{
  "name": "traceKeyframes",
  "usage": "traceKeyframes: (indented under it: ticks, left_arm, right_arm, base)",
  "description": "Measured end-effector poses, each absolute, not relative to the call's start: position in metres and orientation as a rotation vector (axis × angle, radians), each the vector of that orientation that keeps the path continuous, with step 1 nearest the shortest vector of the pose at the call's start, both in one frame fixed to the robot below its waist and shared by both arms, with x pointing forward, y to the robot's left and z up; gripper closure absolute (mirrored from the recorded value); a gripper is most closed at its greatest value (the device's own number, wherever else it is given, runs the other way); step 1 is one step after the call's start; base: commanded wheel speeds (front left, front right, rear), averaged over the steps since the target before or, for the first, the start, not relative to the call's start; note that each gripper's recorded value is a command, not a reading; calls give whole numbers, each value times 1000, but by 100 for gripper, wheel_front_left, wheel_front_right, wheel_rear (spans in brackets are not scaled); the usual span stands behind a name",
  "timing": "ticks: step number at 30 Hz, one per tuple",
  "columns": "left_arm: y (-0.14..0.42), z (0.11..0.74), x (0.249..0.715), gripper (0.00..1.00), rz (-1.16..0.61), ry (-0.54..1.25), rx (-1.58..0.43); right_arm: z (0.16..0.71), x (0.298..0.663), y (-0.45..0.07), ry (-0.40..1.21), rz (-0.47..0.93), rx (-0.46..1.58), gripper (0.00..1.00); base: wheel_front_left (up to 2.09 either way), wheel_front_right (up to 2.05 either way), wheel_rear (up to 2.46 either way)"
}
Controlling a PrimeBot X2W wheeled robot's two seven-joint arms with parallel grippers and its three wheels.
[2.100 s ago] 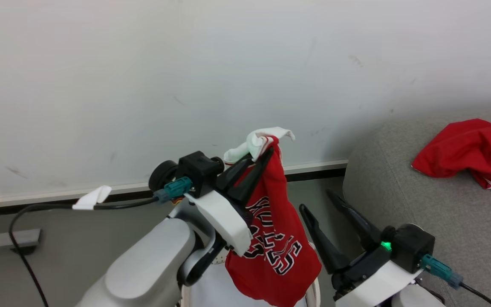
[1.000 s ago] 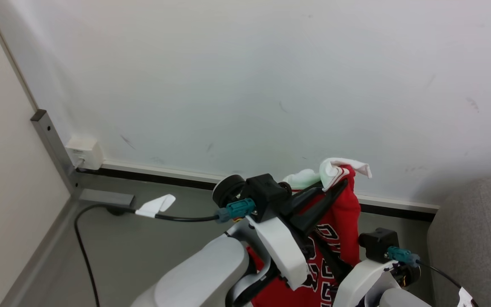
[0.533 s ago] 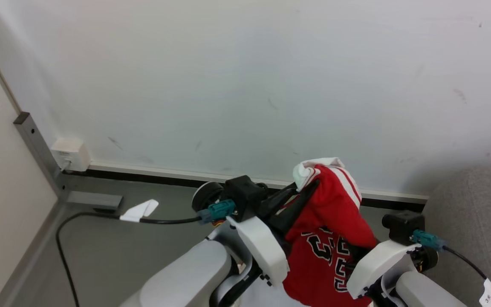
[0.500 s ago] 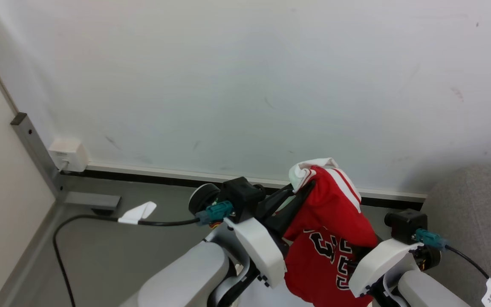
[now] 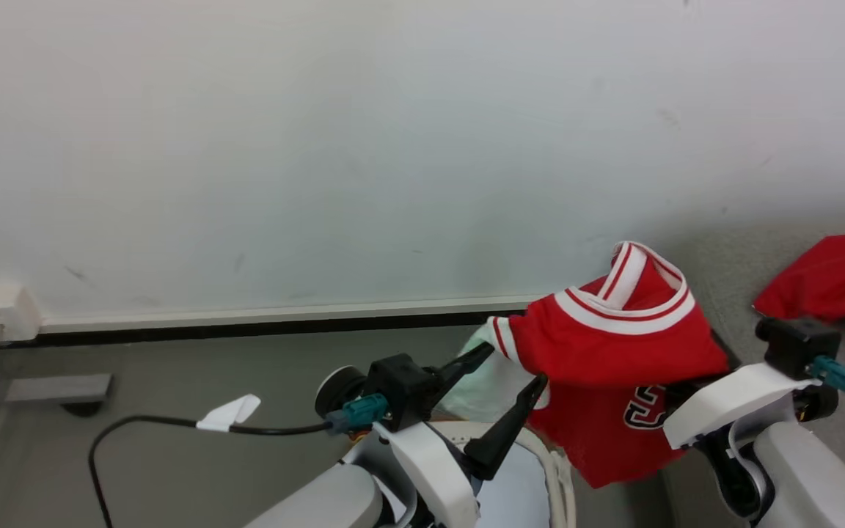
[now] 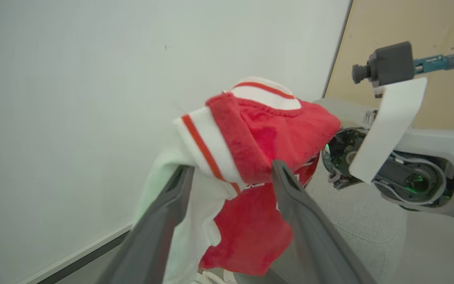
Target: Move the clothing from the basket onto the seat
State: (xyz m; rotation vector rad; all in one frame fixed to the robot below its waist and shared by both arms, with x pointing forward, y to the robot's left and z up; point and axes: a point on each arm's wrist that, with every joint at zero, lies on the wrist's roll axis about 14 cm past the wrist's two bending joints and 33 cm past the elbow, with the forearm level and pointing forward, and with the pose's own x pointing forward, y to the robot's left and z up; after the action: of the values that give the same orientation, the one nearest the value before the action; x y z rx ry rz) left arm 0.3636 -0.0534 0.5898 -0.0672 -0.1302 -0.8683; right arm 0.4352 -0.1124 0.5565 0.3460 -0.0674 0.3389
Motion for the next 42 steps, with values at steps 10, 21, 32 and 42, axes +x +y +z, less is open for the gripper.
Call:
traceKeyframes:
  ticks: [10, 21, 32, 42]
  left_arm:
    - [-103, 576, 351, 0, -1017, -94, -99]
    - [-155, 568, 335, 0, -1176, -95, -111]
    - [-175, 559, 329, 0, -1251, -112, -130]
    - [-176, 554, 337, 0, -1254, -106, -154]
  right_arm:
    - [570, 415, -211, -152, 126, 239, 100]
    - [570, 363, -284, -187, -70, 204, 100]
    - [553, 321, -305, -177, -191, 229, 100]
    - [564, 323, -311, -193, -222, 207, 100]
  base:
    - [0, 0, 0]
    - [0, 0, 0]
    - [0, 0, 0]
    - [0, 0, 0]
